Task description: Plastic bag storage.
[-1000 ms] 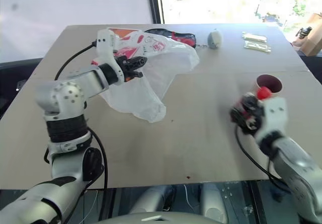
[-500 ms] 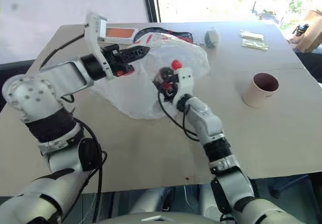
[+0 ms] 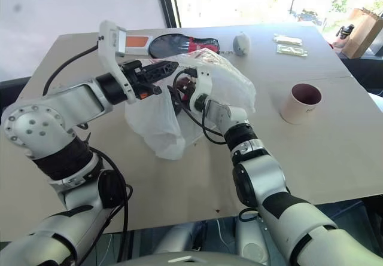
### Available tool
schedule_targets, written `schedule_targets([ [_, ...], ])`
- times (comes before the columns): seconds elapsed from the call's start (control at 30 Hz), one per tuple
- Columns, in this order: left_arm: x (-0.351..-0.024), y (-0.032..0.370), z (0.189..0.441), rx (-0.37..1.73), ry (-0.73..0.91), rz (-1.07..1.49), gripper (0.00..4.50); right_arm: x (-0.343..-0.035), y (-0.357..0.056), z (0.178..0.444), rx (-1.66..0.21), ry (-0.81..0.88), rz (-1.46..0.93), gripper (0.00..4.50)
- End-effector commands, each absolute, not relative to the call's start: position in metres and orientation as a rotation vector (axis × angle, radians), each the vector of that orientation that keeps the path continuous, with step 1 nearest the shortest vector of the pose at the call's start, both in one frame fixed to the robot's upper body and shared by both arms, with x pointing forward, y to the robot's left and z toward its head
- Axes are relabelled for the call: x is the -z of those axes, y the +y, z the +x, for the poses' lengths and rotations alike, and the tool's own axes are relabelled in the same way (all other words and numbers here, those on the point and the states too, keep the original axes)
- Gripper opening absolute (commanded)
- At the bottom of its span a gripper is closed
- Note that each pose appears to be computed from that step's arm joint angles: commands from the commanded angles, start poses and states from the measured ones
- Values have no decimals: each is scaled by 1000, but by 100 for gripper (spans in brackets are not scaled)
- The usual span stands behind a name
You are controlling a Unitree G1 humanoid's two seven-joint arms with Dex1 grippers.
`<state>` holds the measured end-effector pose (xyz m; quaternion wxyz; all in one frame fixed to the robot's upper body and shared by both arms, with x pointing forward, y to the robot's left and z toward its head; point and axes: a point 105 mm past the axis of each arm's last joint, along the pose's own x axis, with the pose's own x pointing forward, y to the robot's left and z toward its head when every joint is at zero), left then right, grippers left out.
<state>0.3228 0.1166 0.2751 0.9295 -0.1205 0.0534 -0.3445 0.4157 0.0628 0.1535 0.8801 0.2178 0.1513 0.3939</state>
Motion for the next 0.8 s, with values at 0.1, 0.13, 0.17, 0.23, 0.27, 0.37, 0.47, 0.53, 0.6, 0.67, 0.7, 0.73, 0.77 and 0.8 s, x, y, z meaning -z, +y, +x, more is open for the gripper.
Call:
schedule_targets([
  [0.1, -273, 129, 339, 575, 74, -290, 0, -192, 50, 391, -936, 150, 291, 446],
  [0.13, -271, 130, 344, 557, 77, -294, 0, -199, 43, 378, -973, 123, 284, 446],
  [0.17, -269, 131, 349, 535, 82, -300, 0, -206, 34, 364, -1012, 95, 261, 446],
  [0.23, -267, 128, 357, 530, 86, -321, 0, -213, 18, 343, -1026, 63, 206, 446],
  [0.27, -267, 126, 360, 535, 85, -326, 0, -214, 11, 337, -1011, 57, 174, 446],
  [0.37, -270, 116, 367, 568, 76, -348, 0, -215, -10, 332, -926, 61, 129, 446],
  [0.47, -271, 109, 371, 605, 72, -353, 0, -214, -23, 338, -810, 59, 87, 446],
  [0.53, -269, 107, 373, 617, 75, -368, 0, -209, -24, 343, -772, 55, 55, 446],
  [0.6, -268, 105, 375, 625, 83, -380, 0, -197, -15, 340, -817, 71, -36, 446],
  [0.67, -270, 103, 374, 646, 80, -375, 0, -191, -7, 328, -901, 65, -111, 446],
  [0.7, -272, 102, 372, 659, 77, -372, 0, -193, -7, 322, -933, 42, -132, 446],
  [0.73, -273, 101, 370, 674, 76, -368, 0, -199, -11, 317, -952, 19, -123, 446],
  [0.77, -275, 100, 368, 691, 77, -366, 0, -206, -17, 311, -963, -15, -126, 446],
  [0.8, -275, 100, 366, 700, 77, -363, 0, -211, -25, 305, -967, -33, -133, 446],
])
